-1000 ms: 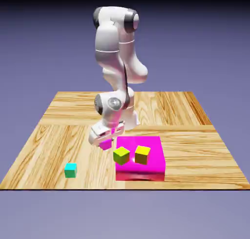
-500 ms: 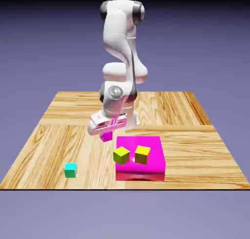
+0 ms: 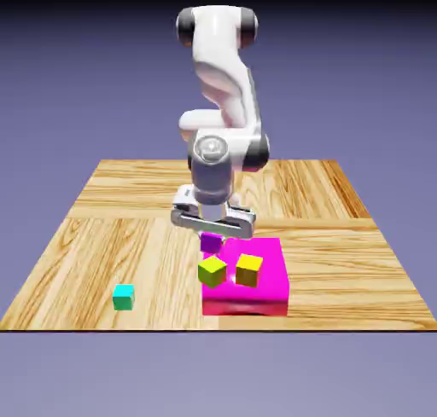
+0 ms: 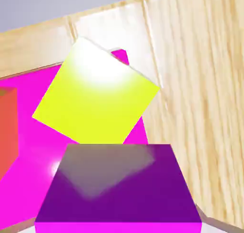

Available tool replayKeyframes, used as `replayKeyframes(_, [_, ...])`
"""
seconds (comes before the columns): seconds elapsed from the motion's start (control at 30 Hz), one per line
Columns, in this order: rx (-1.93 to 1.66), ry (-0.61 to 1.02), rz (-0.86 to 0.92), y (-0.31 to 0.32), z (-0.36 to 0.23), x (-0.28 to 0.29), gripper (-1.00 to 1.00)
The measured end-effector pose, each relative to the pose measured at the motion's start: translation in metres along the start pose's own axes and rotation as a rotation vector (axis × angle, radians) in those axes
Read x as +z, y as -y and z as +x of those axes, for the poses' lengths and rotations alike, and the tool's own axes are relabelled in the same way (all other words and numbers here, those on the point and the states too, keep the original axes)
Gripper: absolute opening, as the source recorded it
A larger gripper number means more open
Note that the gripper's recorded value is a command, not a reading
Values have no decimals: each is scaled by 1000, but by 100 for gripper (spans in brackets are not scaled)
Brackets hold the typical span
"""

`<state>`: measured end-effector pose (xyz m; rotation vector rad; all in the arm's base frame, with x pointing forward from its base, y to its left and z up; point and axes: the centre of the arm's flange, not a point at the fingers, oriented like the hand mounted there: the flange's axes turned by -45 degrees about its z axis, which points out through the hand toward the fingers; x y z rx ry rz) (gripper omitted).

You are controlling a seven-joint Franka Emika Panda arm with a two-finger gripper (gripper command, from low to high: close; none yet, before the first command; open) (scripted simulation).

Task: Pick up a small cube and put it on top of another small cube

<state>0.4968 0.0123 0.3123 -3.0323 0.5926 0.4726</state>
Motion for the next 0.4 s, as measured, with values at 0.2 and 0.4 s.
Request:
replayKeyframes(0.2, [134,54,92,46,4,-18,-100])
replayKeyframes(0.4, [134,53,90,48,6,16,100])
